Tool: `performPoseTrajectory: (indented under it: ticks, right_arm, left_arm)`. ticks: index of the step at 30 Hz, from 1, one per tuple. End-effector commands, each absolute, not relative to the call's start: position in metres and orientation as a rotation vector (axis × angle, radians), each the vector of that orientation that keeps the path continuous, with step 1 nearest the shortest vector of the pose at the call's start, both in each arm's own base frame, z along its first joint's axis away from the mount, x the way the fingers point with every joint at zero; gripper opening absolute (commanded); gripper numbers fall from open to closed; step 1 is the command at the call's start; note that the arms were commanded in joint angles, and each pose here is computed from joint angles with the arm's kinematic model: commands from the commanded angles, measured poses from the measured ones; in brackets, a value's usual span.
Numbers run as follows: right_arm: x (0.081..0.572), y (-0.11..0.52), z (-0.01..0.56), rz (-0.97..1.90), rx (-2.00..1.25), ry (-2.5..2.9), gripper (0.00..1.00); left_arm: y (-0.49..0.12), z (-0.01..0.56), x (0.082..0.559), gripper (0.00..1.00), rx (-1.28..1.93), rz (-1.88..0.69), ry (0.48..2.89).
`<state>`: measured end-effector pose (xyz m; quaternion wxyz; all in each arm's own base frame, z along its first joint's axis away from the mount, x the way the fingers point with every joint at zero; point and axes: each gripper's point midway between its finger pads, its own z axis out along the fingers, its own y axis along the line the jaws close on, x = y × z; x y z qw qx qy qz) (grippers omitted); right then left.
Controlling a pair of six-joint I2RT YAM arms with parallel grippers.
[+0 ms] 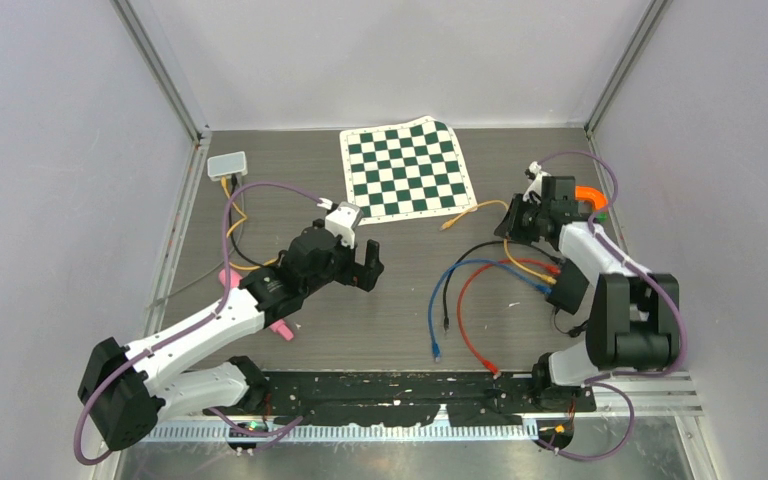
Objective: Pull the plug from the switch port
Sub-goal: Move the switch port to the center of the board.
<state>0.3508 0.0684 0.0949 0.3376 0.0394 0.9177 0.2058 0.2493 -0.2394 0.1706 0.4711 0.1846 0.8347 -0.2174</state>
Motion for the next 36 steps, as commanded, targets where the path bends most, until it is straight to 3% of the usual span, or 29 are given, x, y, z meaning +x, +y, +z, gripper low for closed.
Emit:
performPoseTrajectory:
  ticks: [1,10,22,28,36]
  right_arm:
    - [0.322,0.126,0.153,0.735,-0.220,2.189,0.19]
    - [0.264,0.178,0.153,0.846,-0.432,2.156,0.19]
    - [0.215,0.232,0.107,0.907,-0.756,2.279,0.24]
    - [0.213,0.228,0.101,0.836,-0.698,2.270,0.49]
    - [0.220,0.202,0.126,0.715,-0.501,2.154,0.62]
  left_arm:
    - [-0.245,0.200,0.256,1.00,0.431,-0.569,1.945]
    - [-0.237,0.183,0.256,1.00,0.420,-0.527,1.965]
    - [-0.229,0.165,0.256,0.99,0.456,-0.453,2.001]
    - [-0.243,0.147,0.259,0.99,0.573,-0.461,2.004]
    - [-0.283,0.114,0.260,1.00,0.721,-0.584,2.061]
